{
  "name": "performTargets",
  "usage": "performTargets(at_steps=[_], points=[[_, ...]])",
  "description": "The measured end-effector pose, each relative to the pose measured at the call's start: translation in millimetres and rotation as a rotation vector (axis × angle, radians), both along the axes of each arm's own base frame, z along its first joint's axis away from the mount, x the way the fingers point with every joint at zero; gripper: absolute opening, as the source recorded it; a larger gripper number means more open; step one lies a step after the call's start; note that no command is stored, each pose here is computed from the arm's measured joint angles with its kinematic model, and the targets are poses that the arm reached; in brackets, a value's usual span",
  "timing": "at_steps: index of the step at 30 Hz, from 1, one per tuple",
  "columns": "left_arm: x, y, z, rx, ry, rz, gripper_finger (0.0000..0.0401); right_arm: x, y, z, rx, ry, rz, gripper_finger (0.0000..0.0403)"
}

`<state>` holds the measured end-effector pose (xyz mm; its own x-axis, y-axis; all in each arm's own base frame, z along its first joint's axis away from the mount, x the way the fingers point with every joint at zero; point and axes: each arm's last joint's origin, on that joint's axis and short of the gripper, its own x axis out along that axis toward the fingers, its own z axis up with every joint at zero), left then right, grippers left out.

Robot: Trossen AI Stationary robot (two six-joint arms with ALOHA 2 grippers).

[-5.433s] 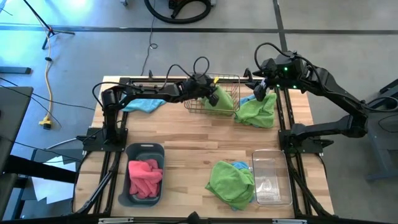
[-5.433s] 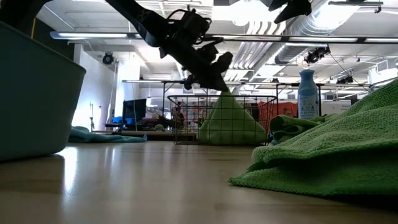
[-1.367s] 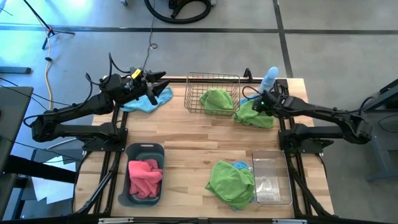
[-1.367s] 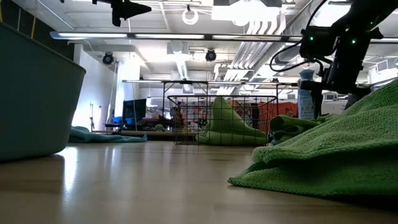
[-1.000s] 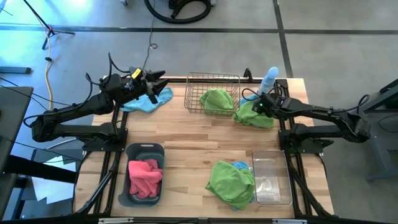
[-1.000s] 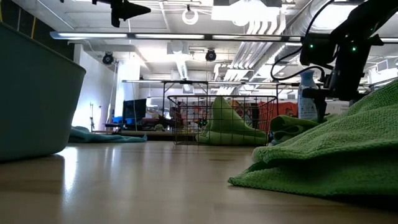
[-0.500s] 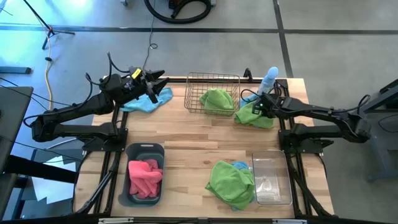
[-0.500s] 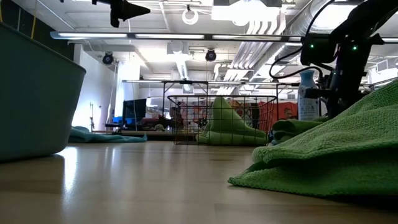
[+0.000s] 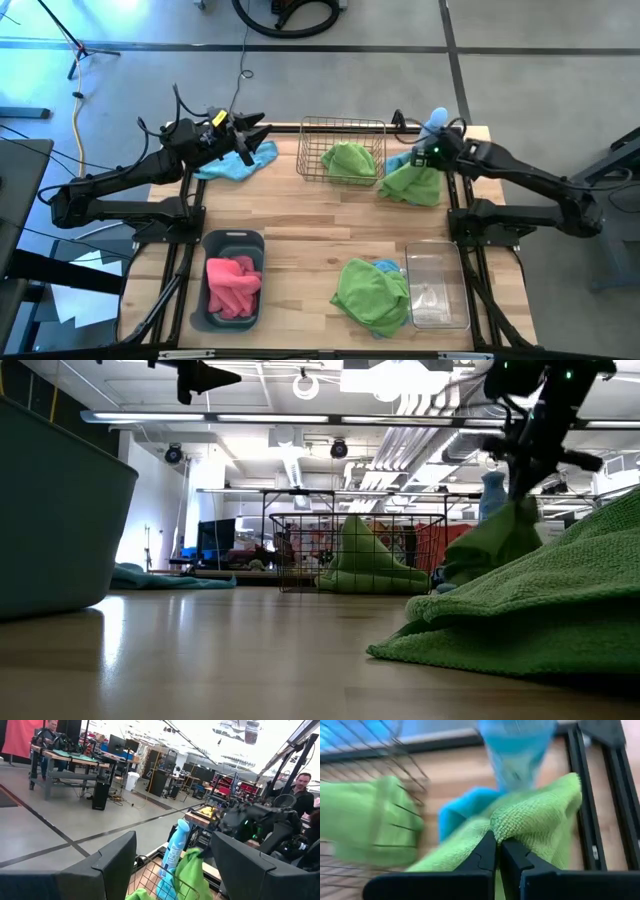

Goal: Sort microfiber towel by color & place in baskets
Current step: Put the top green towel into the wire basket

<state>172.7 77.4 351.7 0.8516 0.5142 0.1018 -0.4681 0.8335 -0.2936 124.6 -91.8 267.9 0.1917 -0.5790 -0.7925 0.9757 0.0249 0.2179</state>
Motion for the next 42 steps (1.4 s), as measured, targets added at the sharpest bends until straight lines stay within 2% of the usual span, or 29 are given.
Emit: performTargets(at_steps=[4, 7, 19, 31, 35, 42], points=[[0, 0, 0, -0.001, 0.003, 0.0, 0.0246, 0, -1, 25, -0.061, -0.008, 0.032, 0.0001], [0, 0, 0, -0.001, 0.003, -0.001, 0.0246, -3, 1, 25, -0.039, 0.028, 0.036, 0.0001], [0, 0, 0, -0.002, 0.003, 0.0, 0.0246, 1, 28, -50, 0.287, 0.045, 0.166, 0.0], [0, 1, 0, -0.004, 0.002, 0.027, 0.0246, -5, 36, -78, 0.335, 0.09, 0.14, 0.0004], [0, 1, 0, -0.004, 0.002, 0.027, 0.0246, -5, 36, -81, 0.334, 0.098, 0.146, 0.005], [0, 1, 0, -0.004, 0.002, 0.027, 0.0246, -2, 36, -68, 0.34, 0.11, 0.247, 0.02]])
